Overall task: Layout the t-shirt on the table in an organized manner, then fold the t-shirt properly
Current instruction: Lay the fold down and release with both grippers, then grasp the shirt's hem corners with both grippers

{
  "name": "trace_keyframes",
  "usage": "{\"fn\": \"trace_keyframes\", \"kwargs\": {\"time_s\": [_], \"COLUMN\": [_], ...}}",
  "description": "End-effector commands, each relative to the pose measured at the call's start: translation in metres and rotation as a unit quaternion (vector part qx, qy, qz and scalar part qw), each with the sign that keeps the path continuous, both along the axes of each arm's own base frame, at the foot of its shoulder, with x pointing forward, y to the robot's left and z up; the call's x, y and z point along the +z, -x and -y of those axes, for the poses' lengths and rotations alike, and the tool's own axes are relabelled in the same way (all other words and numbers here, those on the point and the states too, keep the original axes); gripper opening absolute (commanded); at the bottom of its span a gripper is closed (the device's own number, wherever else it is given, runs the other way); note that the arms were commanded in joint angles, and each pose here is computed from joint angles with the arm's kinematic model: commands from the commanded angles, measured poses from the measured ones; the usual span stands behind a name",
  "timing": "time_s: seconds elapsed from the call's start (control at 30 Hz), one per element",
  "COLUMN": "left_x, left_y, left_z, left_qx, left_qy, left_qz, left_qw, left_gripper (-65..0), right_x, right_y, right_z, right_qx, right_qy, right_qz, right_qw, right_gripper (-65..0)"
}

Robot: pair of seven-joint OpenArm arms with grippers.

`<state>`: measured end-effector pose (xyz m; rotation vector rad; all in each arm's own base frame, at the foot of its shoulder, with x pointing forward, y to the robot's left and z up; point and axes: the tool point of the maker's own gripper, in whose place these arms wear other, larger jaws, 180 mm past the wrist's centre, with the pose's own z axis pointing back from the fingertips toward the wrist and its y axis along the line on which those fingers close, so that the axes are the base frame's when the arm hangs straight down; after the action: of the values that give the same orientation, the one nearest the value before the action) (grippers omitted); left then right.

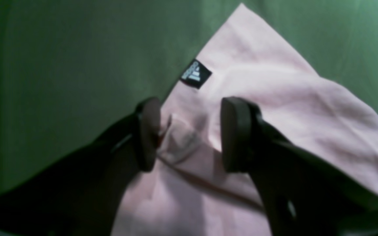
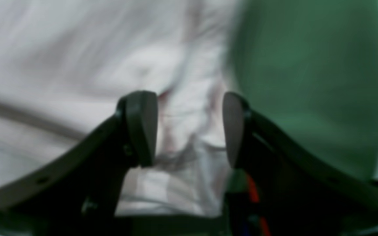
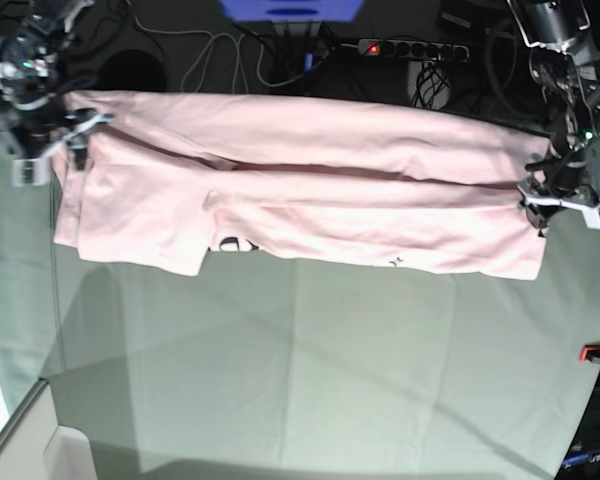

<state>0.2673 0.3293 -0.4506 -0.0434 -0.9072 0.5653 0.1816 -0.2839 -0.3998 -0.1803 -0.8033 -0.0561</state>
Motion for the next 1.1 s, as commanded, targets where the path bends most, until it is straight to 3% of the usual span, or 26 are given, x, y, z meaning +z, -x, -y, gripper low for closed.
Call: {"fn": "trace_keyframes", "kwargs": {"time_s": [0.0, 0.2, 0.33, 0.57, 0.93, 1.07], "left_x": [0.013, 0.014, 0.016, 0.016, 0.015, 0.016], "left_y": [-0.007, -0.007, 0.001, 0.004, 0.004, 0.003], "left_z": [-0.007, -0.008, -0.021, -0.023, -0.023, -0.022], "left_qx": [-0.001, 0.000, 0.020, 0.027, 0.027, 0.027], "left_qy": [-0.012, -0.012, -0.016, -0.014, -0.015, -0.012], "left_qz": [0.021, 0.022, 0.024, 0.024, 0.023, 0.025], "left_qw": [1.000, 1.000, 0.999, 0.999, 0.999, 0.999], "left_gripper": [-35.3, -35.2, -35.2, -35.2, -35.2, -35.2], "right_x": [0.019, 0.037, 0.027, 0.004, -0.035, -0.035], "right_y": [-0.009, -0.050, -0.089, -0.146, -0.163, -0.165], "right_z": [0.005, 0.002, -0.006, 0.000, 0.020, 0.018], "right_qx": [-0.004, 0.015, 0.057, 0.060, 0.067, 0.071], "right_qy": [0.005, 0.003, 0.020, 0.029, -0.011, -0.014], "right_qz": [0.038, 0.079, 0.030, -0.027, -0.089, -0.070], "right_qw": [0.9993, 0.9968, 0.9977, 0.9974, 0.9937, 0.9949], "right_gripper": [-32.3, -32.0, -31.7, -28.3, -28.5, -29.4]}}
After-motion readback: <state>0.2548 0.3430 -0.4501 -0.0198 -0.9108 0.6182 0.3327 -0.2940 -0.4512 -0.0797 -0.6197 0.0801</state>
